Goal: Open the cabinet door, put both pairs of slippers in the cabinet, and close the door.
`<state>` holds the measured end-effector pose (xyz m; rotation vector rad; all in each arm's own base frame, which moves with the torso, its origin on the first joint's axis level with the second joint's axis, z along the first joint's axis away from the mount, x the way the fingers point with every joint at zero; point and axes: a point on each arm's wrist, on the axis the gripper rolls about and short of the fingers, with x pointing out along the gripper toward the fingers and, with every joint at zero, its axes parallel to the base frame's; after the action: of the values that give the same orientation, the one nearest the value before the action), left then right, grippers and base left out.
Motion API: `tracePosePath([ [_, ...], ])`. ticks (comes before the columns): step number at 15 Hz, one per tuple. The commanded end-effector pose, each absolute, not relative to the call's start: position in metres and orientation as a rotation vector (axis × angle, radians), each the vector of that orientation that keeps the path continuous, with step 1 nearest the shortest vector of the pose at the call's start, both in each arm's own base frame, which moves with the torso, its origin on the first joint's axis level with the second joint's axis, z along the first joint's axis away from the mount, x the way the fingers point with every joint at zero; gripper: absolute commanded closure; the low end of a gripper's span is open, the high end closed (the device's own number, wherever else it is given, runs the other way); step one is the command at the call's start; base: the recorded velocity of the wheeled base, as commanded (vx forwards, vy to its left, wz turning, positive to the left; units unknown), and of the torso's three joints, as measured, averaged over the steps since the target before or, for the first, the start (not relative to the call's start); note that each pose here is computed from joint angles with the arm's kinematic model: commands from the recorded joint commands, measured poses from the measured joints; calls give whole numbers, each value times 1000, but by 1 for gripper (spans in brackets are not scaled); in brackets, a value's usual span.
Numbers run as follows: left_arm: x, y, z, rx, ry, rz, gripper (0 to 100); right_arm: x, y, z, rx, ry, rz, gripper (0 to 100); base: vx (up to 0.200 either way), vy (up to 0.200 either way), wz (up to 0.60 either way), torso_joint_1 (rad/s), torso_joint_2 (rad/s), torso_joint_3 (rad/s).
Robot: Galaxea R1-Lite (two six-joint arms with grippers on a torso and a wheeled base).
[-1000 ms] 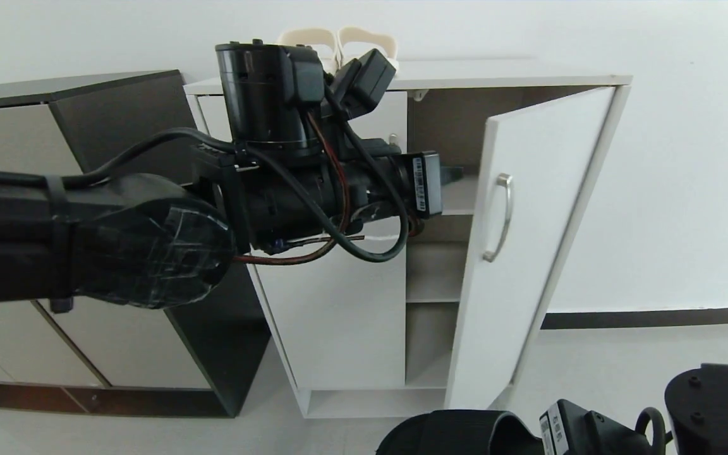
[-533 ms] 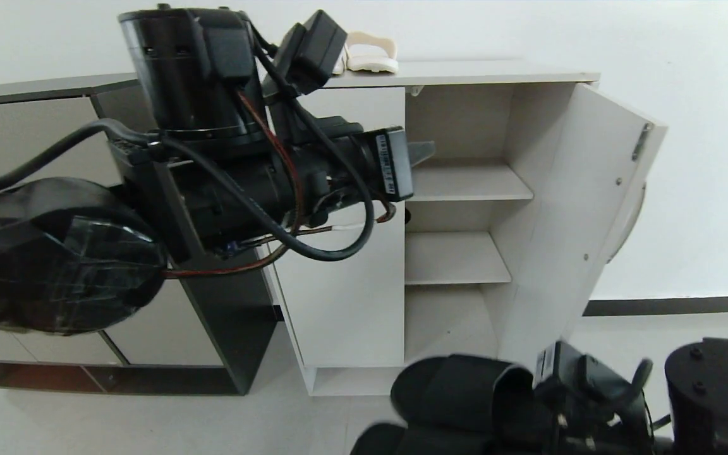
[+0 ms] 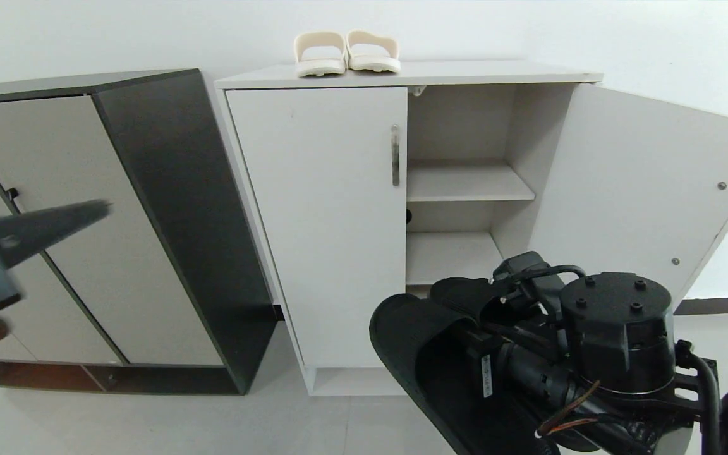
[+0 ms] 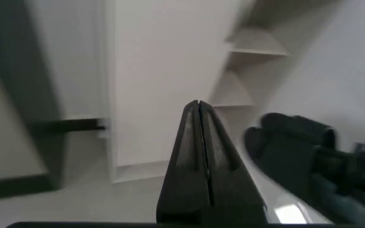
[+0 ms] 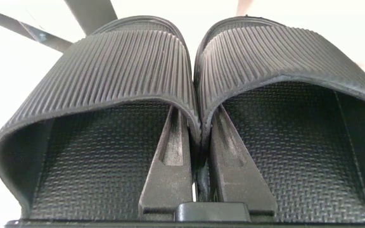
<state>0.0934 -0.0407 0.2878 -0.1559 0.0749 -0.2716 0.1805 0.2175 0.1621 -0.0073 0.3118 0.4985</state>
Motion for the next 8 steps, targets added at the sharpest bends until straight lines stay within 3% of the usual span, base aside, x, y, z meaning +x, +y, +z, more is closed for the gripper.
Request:
tracePosePath([
  [1, -8, 9, 202, -60, -14, 185, 100, 184, 221, 157, -20, 325, 494, 100, 0, 0, 0, 0, 0, 0],
  [2, -16, 9, 190, -48, -29, 245, 100, 184, 221, 157, -20, 323, 493, 100, 0, 0, 0, 0, 0, 0],
  [4, -37, 6, 134, -43, -79, 362, 100, 183, 220, 156, -23, 326, 493, 100, 0, 0, 0, 0, 0, 0],
  [7, -25, 7, 85, -48, 5, 345, 100, 182, 220, 152, -32, 340, 495, 100, 0, 0, 0, 0, 0, 0],
  [8, -25, 6, 79, -48, -14, 264, 100, 182, 220, 152, -34, 340, 498, 100, 0, 0, 0, 0, 0, 0],
])
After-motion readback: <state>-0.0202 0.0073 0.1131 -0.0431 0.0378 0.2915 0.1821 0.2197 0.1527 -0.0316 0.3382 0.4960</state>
